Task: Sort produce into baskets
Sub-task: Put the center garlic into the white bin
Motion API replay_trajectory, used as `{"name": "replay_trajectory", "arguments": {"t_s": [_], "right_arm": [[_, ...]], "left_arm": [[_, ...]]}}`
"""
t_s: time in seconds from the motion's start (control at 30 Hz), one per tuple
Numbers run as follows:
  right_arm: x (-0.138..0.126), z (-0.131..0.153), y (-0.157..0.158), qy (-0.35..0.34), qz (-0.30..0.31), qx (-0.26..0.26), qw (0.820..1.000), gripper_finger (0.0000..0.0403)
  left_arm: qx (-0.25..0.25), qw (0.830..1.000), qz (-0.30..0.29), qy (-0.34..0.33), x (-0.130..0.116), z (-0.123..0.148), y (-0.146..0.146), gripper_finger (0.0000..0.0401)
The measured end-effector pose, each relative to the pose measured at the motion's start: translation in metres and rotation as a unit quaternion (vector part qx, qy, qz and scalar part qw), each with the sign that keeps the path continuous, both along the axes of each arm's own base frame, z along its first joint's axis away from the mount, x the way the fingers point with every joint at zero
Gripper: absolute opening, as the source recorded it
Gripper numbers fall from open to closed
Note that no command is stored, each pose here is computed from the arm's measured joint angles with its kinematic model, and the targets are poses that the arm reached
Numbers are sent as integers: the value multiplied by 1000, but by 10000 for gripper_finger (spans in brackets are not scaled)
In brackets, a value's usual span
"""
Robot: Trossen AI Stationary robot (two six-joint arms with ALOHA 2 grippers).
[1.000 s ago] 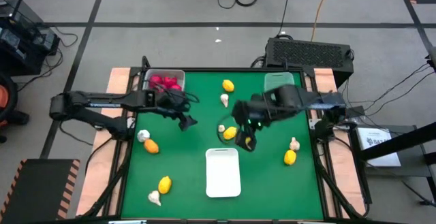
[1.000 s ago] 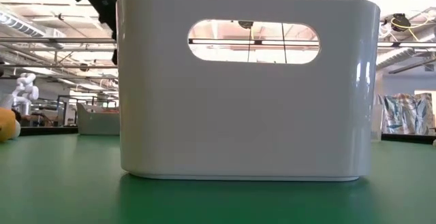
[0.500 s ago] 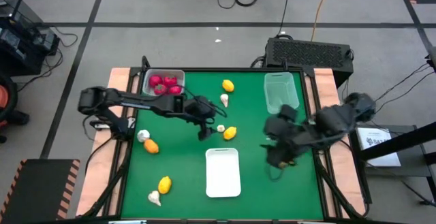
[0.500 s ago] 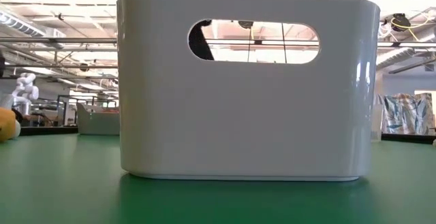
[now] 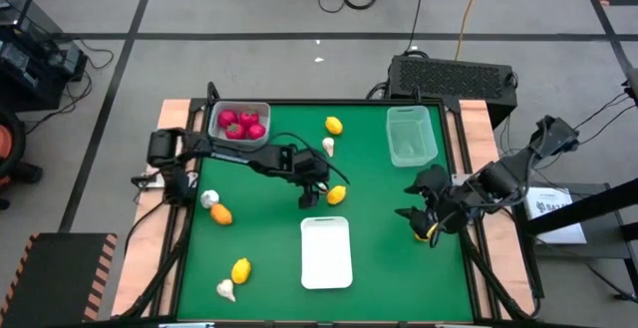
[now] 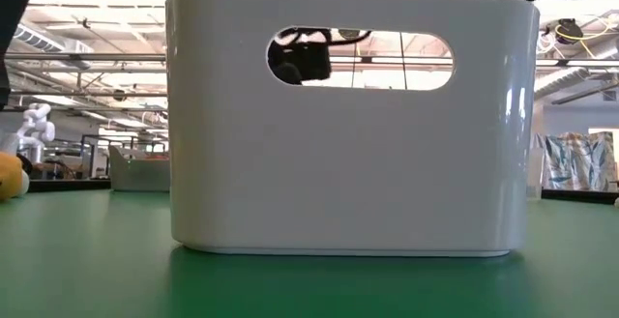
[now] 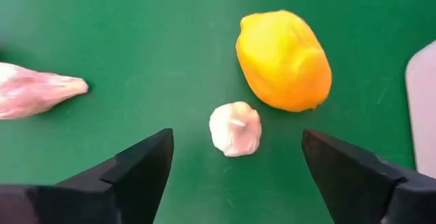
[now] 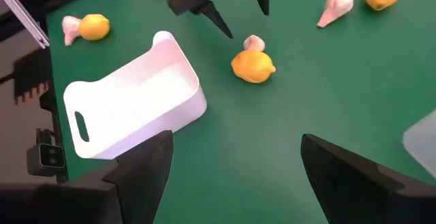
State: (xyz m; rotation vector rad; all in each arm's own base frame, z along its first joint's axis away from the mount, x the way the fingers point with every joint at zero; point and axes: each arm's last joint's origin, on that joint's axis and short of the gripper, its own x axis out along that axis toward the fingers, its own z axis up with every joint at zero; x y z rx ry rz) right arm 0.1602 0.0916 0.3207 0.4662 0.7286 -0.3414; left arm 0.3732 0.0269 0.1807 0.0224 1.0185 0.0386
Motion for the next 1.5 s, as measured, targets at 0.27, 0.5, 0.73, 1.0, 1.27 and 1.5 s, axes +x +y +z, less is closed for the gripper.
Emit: {"name": "replay_trajectory", "arguments": {"t_s": [0.27, 0.5, 0.73, 1.0, 1.27, 1.5], "right_arm": [[-10, -16, -7, -3, -2, 6, 1000, 313], [-11, -16, -8, -2, 16, -11, 1000, 313], [-11, -16, -8, 2, 30, -27, 999, 313], [-11, -16, -8, 3, 35, -33, 999, 313], [-11, -15, -9, -2, 27, -40, 999, 313], [-11, -15, -9, -1, 32, -45, 999, 313]], "left_arm": [[0, 1000, -2, 3, 19, -11, 1, 282], [6, 1000, 2, 30, 18, -21, 1, 240], [21, 999, 8, 28, 18, -21, 1, 176], [21, 999, 8, 29, 18, -21, 0, 109], [21, 999, 10, 28, 19, -20, 0, 46], [19, 999, 5, 41, 28, 22, -5, 9]]}}
